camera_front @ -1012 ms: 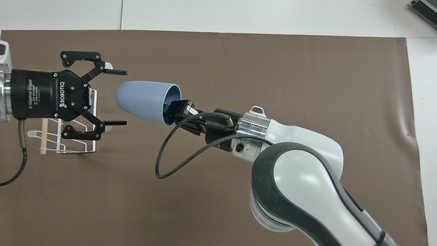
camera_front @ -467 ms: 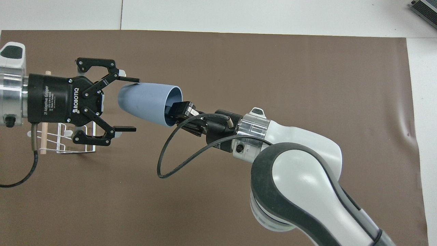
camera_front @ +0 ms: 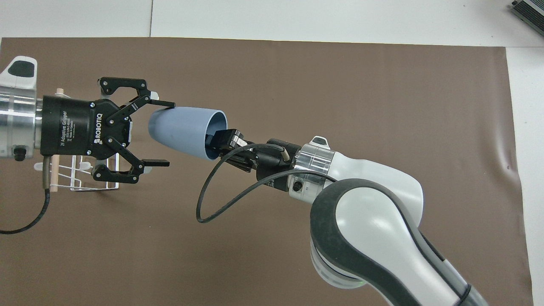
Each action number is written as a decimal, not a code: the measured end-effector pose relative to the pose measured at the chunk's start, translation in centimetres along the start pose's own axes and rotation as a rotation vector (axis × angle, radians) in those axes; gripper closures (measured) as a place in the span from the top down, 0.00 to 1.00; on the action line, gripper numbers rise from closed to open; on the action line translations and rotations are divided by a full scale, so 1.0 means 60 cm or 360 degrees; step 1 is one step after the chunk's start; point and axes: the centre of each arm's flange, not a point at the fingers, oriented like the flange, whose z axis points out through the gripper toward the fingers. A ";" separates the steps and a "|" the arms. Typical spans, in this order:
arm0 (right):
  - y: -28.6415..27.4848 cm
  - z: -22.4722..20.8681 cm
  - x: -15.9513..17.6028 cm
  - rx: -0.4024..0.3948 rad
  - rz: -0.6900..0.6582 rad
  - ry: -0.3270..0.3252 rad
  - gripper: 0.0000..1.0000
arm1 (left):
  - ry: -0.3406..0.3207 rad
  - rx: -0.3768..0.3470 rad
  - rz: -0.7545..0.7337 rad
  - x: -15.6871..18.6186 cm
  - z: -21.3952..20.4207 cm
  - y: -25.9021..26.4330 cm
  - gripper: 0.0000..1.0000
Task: Hang cup on cup holder
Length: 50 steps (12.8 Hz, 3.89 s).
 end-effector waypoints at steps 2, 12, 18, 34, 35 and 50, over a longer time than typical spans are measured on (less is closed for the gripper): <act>-0.001 -0.001 0.001 0.0001 -0.0001 0.0004 0.06 | 0.0035 -0.0029 0.0000 0.008 0.000 0.001 1.00; -0.002 -0.003 0.002 0.0003 -0.0003 0.0006 0.06 | 0.0057 -0.0077 0.0036 -0.008 0.019 0.006 0.89; -0.001 -0.003 0.002 0.0000 -0.0001 0.0009 0.06 | 0.0066 -0.0089 0.0060 -0.008 0.018 0.007 0.74; -0.045 -0.064 0.071 -0.0404 -0.0841 0.0385 1.00 | 0.0665 0.0097 0.0233 0.048 0.000 -0.005 0.74; -0.049 -0.074 0.084 -0.0471 -0.0962 0.0395 1.00 | 0.0780 0.0125 0.0273 0.056 -0.005 -0.005 0.74; -0.030 -0.563 0.336 -0.1831 -0.1316 -0.0291 1.00 | 0.2036 0.0354 0.1094 0.250 -0.048 0.048 0.74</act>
